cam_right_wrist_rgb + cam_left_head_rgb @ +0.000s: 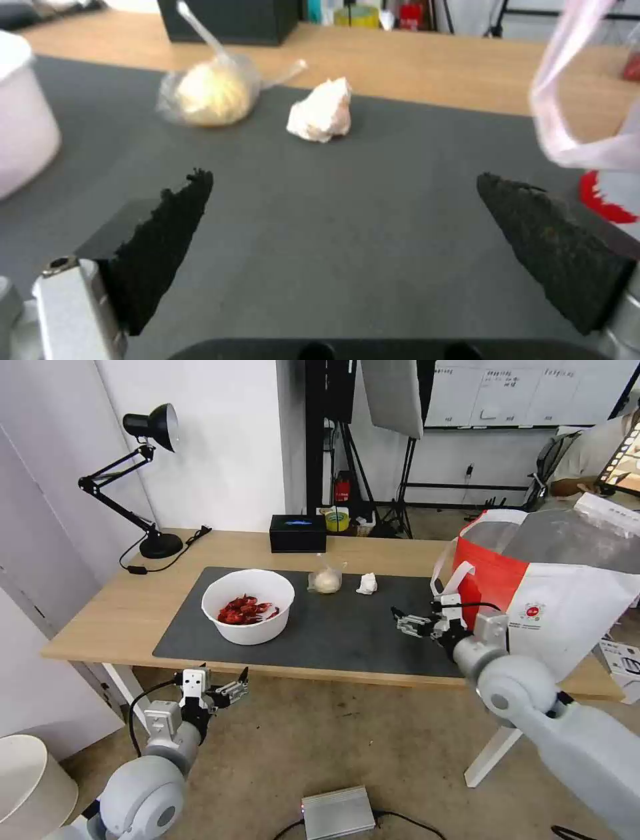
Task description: Pick up the trash from the table and place it into the takeout bag.
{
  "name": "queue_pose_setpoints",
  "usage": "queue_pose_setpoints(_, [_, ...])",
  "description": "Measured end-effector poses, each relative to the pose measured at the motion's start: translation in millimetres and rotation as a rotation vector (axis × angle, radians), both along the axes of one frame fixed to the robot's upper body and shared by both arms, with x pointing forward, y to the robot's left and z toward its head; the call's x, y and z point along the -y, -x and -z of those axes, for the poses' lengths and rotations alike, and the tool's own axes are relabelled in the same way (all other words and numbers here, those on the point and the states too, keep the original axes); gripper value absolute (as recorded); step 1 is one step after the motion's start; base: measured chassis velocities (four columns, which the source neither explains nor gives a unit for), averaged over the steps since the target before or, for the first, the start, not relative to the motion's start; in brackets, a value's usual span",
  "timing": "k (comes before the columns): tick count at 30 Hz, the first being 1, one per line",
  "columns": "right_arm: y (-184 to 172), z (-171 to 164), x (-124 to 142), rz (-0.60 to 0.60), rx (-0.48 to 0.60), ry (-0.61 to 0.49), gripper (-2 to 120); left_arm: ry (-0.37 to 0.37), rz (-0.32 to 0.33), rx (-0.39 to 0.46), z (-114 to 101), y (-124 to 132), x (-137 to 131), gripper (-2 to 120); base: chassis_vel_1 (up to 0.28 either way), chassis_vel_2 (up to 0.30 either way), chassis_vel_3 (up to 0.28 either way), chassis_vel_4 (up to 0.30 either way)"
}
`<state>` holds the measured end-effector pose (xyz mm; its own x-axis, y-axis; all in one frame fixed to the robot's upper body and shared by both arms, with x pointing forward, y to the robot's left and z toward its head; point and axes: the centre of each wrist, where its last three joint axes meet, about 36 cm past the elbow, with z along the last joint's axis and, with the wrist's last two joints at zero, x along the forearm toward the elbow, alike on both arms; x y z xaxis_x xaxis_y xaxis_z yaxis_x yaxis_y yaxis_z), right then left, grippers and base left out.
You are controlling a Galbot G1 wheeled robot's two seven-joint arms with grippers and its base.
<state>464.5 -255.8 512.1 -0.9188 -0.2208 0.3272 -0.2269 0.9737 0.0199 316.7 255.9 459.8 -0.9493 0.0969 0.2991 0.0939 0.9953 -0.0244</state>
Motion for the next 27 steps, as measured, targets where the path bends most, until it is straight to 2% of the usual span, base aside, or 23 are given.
queue_pose_setpoints(8, [-31, -4, -30, 0.021, -0.034, 0.019, 100, -0.002, -0.003, 0.001, -3, 2, -2, 100, 0.000, 0.000, 0.000, 0.000])
queue_pose_setpoints(15, [-74, -10, -66, 0.079, -0.073, 0.079, 100, -0.002, -0.007, 0.003, -5, 4, -2, 100, 0.000, 0.000, 0.000, 0.000])
queue_pose_setpoints(27, [-128, -6, -102, 0.145, -0.132, 0.130, 100, 0.002, -0.014, -0.001, -5, 6, -2, 100, 0.000, 0.000, 0.000, 0.000])
